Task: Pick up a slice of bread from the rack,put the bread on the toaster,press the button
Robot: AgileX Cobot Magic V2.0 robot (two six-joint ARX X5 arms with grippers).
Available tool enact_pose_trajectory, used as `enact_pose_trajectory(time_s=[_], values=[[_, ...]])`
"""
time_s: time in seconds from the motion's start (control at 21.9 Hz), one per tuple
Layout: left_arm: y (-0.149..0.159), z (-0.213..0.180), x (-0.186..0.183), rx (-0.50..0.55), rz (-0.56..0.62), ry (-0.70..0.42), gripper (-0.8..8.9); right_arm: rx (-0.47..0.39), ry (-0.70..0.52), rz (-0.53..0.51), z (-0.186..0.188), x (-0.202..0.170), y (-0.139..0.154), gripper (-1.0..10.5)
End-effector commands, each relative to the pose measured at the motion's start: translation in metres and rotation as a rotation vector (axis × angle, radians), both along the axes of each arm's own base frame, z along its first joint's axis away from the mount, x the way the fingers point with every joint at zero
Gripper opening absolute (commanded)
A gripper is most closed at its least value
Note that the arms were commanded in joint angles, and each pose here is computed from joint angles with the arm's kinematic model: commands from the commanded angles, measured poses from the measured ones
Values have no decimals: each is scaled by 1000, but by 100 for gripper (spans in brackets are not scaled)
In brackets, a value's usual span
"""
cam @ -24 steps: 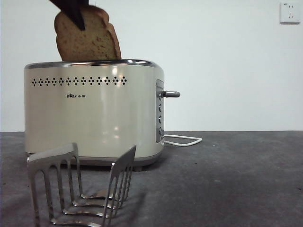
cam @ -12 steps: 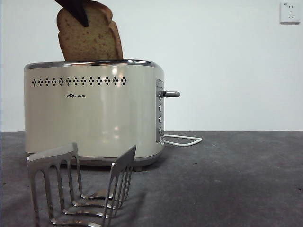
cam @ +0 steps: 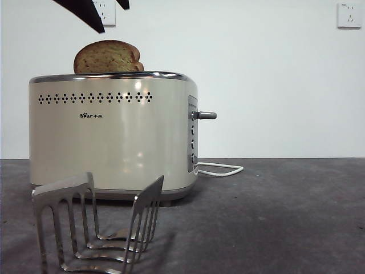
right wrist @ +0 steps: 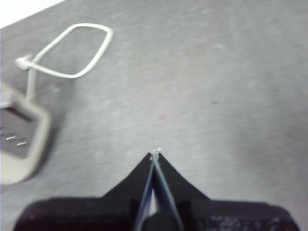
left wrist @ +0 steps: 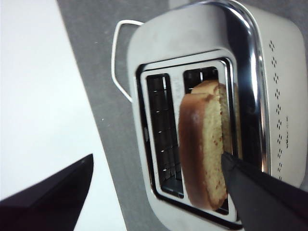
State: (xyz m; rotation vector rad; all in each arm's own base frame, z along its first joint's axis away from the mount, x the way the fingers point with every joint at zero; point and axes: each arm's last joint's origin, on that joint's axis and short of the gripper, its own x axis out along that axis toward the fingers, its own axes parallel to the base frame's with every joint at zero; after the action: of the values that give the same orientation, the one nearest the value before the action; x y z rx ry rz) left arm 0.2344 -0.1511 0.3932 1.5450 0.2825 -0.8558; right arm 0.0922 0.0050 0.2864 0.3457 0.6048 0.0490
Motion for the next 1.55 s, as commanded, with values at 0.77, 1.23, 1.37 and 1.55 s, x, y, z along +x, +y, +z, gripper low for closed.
enact_pose_trajectory(time_s=[0.77,1.23,1.37,1.55], values=[[49,19,-82,-733,914,488,-8,587,-21,495,-1,119,54,-8],[61,22,-100,-814,1001,525,-8,593,154,604,-13,198,100,-8],[66,26,-108,-843,990,513,-8,593,228,613,-18,218,106,-7],[75,32,-120,-885,967,494,-8,561,308,619,-27,233,113,-8]])
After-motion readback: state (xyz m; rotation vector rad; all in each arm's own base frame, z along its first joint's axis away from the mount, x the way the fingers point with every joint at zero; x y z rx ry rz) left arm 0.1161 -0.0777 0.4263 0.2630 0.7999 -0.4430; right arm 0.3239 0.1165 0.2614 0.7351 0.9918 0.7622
